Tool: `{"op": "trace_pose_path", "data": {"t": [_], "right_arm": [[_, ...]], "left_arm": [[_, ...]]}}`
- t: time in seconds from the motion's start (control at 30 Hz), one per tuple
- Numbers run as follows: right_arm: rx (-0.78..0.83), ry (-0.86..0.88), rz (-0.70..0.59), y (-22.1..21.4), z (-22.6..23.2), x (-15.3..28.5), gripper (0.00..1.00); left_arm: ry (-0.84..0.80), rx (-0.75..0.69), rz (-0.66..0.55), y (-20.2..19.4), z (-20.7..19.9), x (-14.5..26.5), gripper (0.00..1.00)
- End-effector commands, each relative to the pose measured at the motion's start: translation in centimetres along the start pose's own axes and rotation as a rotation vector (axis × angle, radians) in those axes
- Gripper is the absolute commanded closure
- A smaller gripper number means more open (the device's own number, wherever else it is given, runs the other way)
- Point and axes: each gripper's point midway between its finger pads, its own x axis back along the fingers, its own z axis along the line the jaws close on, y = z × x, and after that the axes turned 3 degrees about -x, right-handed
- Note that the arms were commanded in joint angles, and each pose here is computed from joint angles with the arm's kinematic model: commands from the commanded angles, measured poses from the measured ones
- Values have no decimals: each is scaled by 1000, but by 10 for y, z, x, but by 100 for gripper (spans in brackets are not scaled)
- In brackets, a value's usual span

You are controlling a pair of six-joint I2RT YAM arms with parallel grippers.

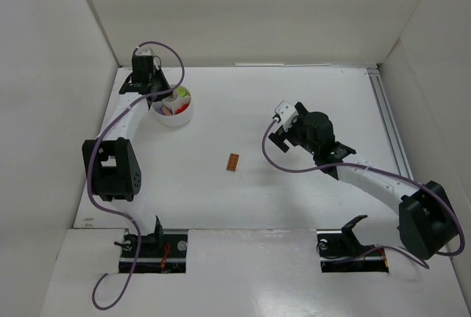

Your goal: Sort the legos into containers by color

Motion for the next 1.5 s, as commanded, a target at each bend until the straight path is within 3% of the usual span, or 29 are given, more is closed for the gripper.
{"op": "trace_pose_path", "data": {"t": [0.0, 0.13, 0.23, 0.27, 0.37, 0.6, 0.67, 0.77, 0.93, 1.1, 1.23, 1.47], "right_arm": [[-12, 20, -52, 20, -2, -4, 0], [3, 39, 26, 11, 19, -17, 0], [0, 88, 51, 18, 52, -29, 0], [-1, 110, 52, 20, 63, -33, 0], [-23, 181, 59, 29, 99, -44, 0], [-77, 130, 137, 40, 146, -67, 0], [-81, 90, 135, 52, 156, -76, 0], [-91, 58, 200, 34, 168, -95, 0], [-70, 16, 325, -3, 175, -107, 0], [-38, -29, 395, -27, 167, -95, 0], [-21, -1, 474, -52, 168, -74, 12], [-1, 71, 546, -73, 166, -31, 16]], "left_arm": [[0, -20, -23, 15, -3, 3, 80], [-13, -20, -30, 18, -5, 7, 54], [-27, -21, -44, 18, -8, 17, 41], [-44, -22, -41, 16, -10, 21, 26], [-76, -24, -66, 16, -15, 36, 19], [-168, -23, -163, 14, -29, 90, 15], [-189, -22, -180, 7, -34, 107, 3], [-179, 8, -168, -15, -31, 118, 0], [-219, 38, -229, -15, -36, 143, 0], [-238, 57, -241, -11, -40, 147, 0], [-247, 55, -216, -16, -42, 141, 0], [-270, 52, -216, -15, -46, 140, 0]]}}
